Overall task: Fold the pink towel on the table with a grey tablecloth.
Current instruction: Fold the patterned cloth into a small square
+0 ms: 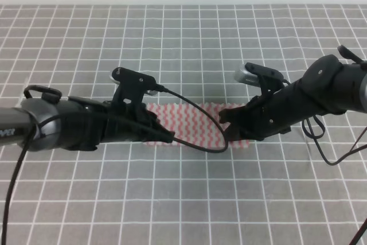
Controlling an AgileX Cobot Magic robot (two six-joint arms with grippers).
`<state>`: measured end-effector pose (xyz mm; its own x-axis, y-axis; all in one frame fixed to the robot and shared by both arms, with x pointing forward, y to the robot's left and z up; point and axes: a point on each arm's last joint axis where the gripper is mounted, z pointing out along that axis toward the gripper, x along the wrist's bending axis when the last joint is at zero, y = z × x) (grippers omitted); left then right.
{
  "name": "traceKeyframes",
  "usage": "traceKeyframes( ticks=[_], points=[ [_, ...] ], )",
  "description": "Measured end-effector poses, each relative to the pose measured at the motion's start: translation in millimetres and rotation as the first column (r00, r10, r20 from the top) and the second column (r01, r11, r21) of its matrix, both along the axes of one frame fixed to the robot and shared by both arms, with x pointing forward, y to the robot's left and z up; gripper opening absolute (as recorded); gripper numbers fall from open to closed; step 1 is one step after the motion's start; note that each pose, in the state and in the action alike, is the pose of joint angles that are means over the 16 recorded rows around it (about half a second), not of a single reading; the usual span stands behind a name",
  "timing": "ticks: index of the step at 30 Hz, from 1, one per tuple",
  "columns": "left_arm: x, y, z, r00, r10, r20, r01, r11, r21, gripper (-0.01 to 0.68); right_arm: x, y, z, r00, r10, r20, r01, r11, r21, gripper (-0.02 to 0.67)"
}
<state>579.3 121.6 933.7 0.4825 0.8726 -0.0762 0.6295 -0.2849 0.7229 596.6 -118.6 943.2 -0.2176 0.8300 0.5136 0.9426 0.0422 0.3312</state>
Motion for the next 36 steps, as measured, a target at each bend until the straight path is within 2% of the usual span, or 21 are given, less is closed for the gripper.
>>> traceKeyframes(
  ticks=[3,9,14,19,28,36],
  points=[
    [0.9,1.7,-0.5,1.0,0.014,0.005,-0.014,1.0,0.014,-0.001,0.0,0.0,-0.2,1.0,0.001,0.0,-0.001,1.0,-0.001,-0.015],
    [-0.9,1.9,16.3,0.999,0.01,0.041,-0.009,1.0,-0.013,-0.001,0.6,0.1,0.9,1.0,0.004,0.003,-0.004,1.0,-0.002,-0.015],
    [-2.7,-1.6,35.8,0.997,-0.037,0.062,0.043,0.994,-0.098,-0.001,2.2,0.6,3.6,1.0,0.01,0.011,-0.01,1.0,0.0,-0.015],
    [-0.1,-2.0,46.2,0.995,-0.083,0.049,0.091,0.975,-0.204,-0.001,3.9,1.3,7.9,1.0,0.016,0.021,-0.016,1.0,0.002,-0.015],
    [14.5,6.1,19.3,0.987,-0.133,-0.092,0.093,0.932,-0.35,-0.001,5.6,2.0,12.3,0.999,0.024,0.033,-0.024,1.0,0.002,-0.015],
    [19.9,13.5,-10.2,0.974,-0.123,-0.193,0.048,0.933,-0.356,-0.001,6.9,0.4,14.3,0.999,0.025,0.036,-0.025,1.0,0.0,-0.015]
  ],
)
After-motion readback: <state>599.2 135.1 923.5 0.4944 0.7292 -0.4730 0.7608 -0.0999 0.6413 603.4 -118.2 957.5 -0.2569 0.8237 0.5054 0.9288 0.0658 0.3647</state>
